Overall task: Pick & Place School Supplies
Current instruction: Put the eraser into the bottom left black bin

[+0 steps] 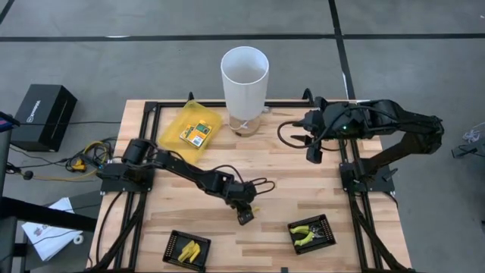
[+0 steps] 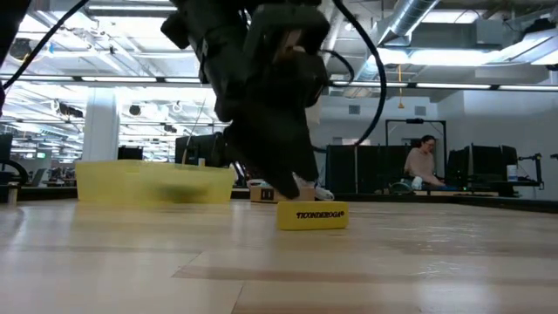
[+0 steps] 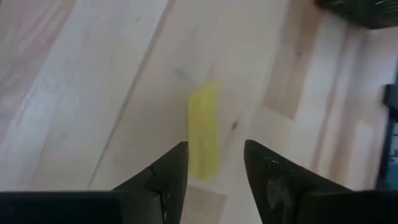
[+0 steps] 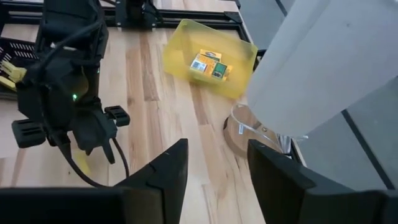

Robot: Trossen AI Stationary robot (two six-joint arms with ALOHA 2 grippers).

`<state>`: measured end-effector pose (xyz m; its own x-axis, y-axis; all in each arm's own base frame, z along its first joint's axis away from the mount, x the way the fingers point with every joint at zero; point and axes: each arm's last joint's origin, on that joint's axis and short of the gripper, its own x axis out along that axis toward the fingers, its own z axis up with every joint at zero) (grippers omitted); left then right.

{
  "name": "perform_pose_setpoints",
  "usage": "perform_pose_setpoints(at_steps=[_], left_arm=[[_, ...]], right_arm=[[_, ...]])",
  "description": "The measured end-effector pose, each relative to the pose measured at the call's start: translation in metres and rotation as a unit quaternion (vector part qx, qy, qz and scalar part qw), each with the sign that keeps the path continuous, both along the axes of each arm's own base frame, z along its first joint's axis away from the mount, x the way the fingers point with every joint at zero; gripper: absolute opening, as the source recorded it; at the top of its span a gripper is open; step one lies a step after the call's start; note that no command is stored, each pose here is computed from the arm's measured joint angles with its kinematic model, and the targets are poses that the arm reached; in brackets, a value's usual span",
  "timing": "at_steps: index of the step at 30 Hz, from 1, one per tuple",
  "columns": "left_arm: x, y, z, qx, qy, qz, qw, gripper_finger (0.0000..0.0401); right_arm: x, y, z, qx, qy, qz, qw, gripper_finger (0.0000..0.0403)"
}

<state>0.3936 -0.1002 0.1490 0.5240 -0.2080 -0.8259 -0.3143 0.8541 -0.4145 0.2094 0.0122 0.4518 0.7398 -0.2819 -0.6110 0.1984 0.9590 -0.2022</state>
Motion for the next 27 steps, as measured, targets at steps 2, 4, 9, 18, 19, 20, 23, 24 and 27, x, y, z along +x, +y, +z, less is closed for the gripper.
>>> perform_pose_setpoints(at_steps=[2,4,9,18,19,20,23,24,27], left_arm=[[0.001,0.000,-0.007,0.000,0.008,-0.001,1.000,0.0154],[0.001,-0.001,-0.012,-0.002,0.015,-0.004,1.000,0.0154],[0.002,-0.002,-0.014,0.005,0.012,-0.002,1.000,0.0154],[0.008,0.002,-0.027,0.008,0.012,0.007,1.000,0.0122],[0.008,0.001,-0.031,0.008,0.013,0.006,1.000,0.0117],[0.009,0.000,-0.033,0.006,0.011,0.004,1.000,0.0111],[0.010,-0.001,-0.038,0.005,0.012,0.002,1.000,0.0101],[0.010,-0.001,-0.038,0.003,0.013,0.000,1.000,0.0097],[0.011,0.002,-0.042,0.002,0.019,0.002,1.000,0.0062]], right_arm=[[0.000,-0.001,0.000,0.000,0.000,-0.003,1.000,0.0155],[0.000,-0.003,0.000,0.000,0.000,-0.006,1.000,0.0154],[0.000,-0.006,0.000,0.000,0.000,-0.014,1.000,0.0154],[0.001,-0.008,0.000,0.000,-0.002,-0.019,1.000,0.0154],[0.001,-0.008,0.000,0.000,-0.001,-0.018,1.000,0.0154],[0.001,-0.008,0.000,0.000,-0.001,-0.018,1.000,0.0154],[0.001,-0.008,0.000,0.000,-0.001,-0.018,1.000,0.0154],[0.001,-0.008,0.000,0.000,-0.001,-0.018,1.000,0.0154],[0.001,-0.008,0.000,0.000,-0.001,-0.019,1.000,0.0154]])
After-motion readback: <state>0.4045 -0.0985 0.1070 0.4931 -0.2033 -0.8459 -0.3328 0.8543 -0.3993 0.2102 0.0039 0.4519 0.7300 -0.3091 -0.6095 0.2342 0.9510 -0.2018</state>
